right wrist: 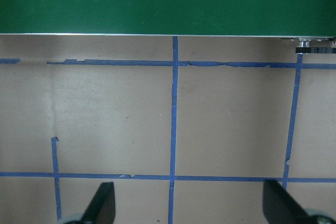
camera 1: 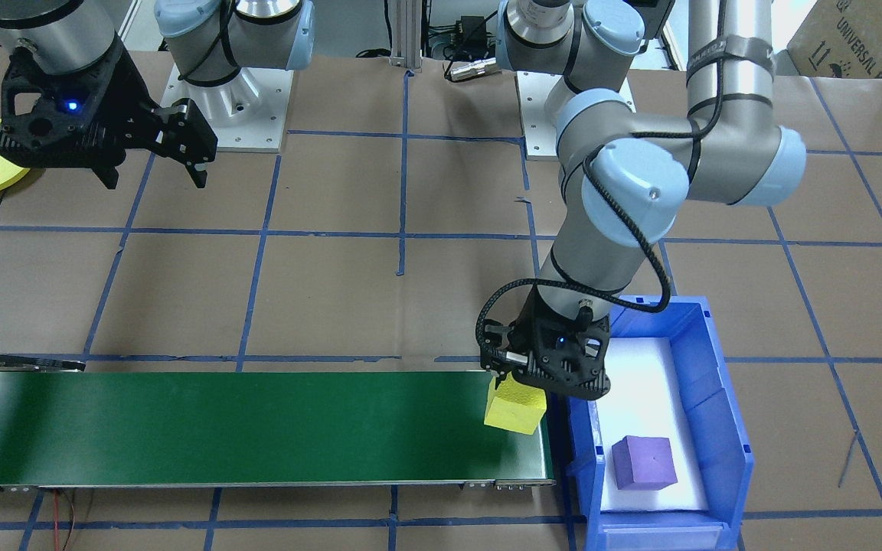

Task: Move block left to right into plate

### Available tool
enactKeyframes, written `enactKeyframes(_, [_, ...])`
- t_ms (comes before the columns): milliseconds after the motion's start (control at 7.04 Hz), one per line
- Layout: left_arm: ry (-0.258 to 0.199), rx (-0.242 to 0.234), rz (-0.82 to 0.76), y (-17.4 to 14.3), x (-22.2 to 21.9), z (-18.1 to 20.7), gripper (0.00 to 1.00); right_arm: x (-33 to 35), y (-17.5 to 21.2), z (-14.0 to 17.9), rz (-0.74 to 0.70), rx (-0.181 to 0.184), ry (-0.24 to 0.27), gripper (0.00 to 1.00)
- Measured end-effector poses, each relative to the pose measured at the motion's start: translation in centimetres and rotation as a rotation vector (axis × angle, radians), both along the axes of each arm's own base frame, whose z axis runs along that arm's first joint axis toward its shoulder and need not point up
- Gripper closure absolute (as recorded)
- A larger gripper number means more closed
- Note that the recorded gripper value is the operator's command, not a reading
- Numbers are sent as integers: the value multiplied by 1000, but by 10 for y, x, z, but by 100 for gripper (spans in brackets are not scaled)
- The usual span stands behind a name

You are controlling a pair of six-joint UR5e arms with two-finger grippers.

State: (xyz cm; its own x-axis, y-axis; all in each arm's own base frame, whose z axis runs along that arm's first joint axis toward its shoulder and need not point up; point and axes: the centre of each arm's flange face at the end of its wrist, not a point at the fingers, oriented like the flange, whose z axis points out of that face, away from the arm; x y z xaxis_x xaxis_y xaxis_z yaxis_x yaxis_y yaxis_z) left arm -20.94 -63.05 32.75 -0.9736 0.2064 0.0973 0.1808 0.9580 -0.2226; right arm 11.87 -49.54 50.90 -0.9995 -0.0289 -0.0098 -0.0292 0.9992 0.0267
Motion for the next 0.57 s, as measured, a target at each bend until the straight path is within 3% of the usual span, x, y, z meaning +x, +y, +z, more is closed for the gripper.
enactKeyframes(142, [4,8,1,-7,-3,-20,8,0,0,0,0,1,-1,0])
enactKeyframes(284, [7,14,1,-11,-4,-34,0,0,0,-1,0,2,-1,0])
enactKeyframes(568, [2,19,4,-13,-4,-41,0,0,0,-1,0,3,-1,0])
